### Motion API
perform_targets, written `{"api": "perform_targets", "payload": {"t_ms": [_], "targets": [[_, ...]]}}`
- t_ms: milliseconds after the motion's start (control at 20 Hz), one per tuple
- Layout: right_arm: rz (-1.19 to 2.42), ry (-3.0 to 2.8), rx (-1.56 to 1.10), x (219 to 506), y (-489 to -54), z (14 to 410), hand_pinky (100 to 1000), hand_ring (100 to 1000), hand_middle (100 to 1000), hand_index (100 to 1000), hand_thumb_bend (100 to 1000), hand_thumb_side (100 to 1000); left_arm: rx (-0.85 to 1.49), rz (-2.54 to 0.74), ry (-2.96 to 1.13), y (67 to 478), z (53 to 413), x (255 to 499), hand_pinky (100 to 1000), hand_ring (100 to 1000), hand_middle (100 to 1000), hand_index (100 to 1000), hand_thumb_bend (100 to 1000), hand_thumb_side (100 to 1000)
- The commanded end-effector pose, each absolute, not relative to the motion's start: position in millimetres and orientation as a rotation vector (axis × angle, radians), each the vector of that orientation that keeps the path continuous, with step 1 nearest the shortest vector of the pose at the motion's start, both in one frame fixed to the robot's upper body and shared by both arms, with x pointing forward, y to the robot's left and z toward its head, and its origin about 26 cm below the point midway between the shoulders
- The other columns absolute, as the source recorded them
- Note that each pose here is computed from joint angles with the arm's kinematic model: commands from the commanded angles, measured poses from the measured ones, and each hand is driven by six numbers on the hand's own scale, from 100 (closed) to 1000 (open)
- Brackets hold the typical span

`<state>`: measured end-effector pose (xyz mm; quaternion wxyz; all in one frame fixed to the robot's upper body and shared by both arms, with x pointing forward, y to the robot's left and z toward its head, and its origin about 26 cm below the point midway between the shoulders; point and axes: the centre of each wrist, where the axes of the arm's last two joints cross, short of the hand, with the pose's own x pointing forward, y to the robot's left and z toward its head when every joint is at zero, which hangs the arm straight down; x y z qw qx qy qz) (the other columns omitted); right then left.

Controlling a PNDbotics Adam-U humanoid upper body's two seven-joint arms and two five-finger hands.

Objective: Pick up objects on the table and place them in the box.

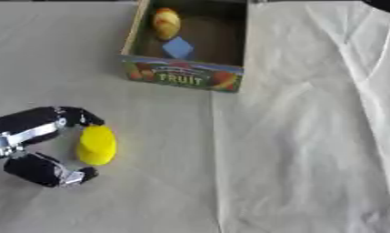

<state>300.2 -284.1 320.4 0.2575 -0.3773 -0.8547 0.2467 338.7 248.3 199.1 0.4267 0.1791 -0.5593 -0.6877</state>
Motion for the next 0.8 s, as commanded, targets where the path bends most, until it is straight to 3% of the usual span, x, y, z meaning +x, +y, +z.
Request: {"api": "perform_targets", "payload": {"t_ms": [50,200,400,650,800], "targets": [[0.679,-2.334,-1.032,295.5,-283.7,326.8,857,793,727,840,100,270,0.48,-1.733,-1.401,249.6,204.4,342.3,878,886,855,925,370,341],[0.675,-2.328,-1.032,295.6,-284.2,325.6,857,793,727,841,100,273,0.473,-1.728,-1.401,249.2,202.9,343.9,865,876,839,910,321,324],[0.671,-2.326,-1.028,295.7,-284.9,324.1,859,794,729,845,100,282,0.479,-1.74,-1.389,248.6,201.4,345.1,848,863,822,893,274,238],[0.661,-2.332,-1.018,295.8,-285.7,322.7,860,793,729,847,100,300,0.511,-1.77,-1.376,247.5,199.3,347.7,828,848,808,879,242,142],[0.649,-2.335,-1.013,295.8,-286.7,321.8,859,793,724,847,100,317,0.543,-1.797,-1.367,247.3,197.9,349.0,799,828,789,869,268,100]]}}
